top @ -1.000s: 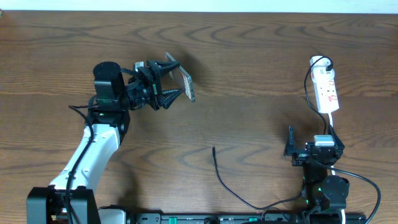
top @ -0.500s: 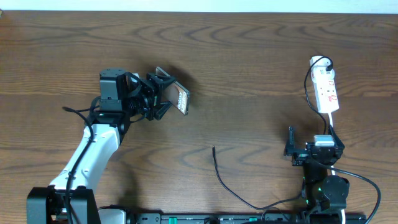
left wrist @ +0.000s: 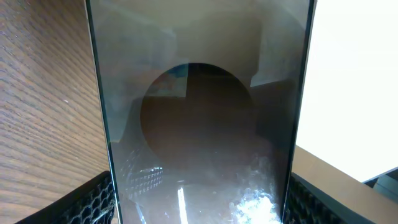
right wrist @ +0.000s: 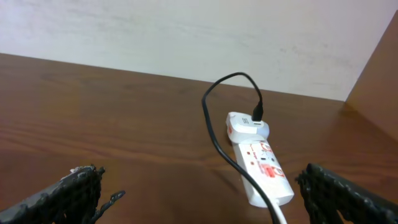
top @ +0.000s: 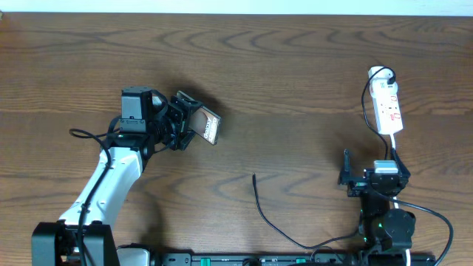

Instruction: Plug charger to phone and switch on socket

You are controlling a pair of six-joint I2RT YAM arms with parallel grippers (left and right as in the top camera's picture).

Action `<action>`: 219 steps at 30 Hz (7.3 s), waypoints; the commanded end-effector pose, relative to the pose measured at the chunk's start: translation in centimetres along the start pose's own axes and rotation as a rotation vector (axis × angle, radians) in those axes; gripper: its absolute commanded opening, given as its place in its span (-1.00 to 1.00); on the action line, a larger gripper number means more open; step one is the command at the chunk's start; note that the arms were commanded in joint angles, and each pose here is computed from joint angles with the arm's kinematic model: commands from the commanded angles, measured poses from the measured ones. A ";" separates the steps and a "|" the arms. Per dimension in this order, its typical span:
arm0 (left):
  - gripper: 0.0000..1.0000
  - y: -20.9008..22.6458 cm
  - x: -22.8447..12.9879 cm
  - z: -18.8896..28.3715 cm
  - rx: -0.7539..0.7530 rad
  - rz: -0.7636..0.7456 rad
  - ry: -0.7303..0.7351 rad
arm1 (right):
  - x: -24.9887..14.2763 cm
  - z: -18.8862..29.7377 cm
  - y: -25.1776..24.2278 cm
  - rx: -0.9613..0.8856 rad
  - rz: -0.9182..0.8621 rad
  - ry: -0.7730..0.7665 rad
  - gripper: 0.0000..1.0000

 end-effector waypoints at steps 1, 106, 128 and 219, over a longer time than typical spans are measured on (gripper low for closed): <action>-0.85 -1.5 0.0 0.8 -0.040 -0.051 -0.013 | 2.1 0.1 -0.4 -0.016 -0.067 -0.106 0.99; 0.83 -5.7 -7.5 -2.8 -0.155 0.199 0.012 | 4.2 -11.9 26.7 0.969 -0.425 0.757 -0.98; 0.84 -7.3 -6.1 -1.7 -0.240 0.030 0.042 | 4.3 -16.3 20.6 0.454 -1.389 1.106 -0.98; -0.86 -7.4 6.0 10.8 -0.555 -0.396 0.039 | 9.0 -13.0 25.0 0.694 -0.633 1.006 0.98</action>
Point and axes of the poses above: each gripper's point midway between its finger pads, its own z axis back along the fingers, its own y axis along the line the jaws close on, x = y × z, the point moved 4 cm from there along z, back along the fingers
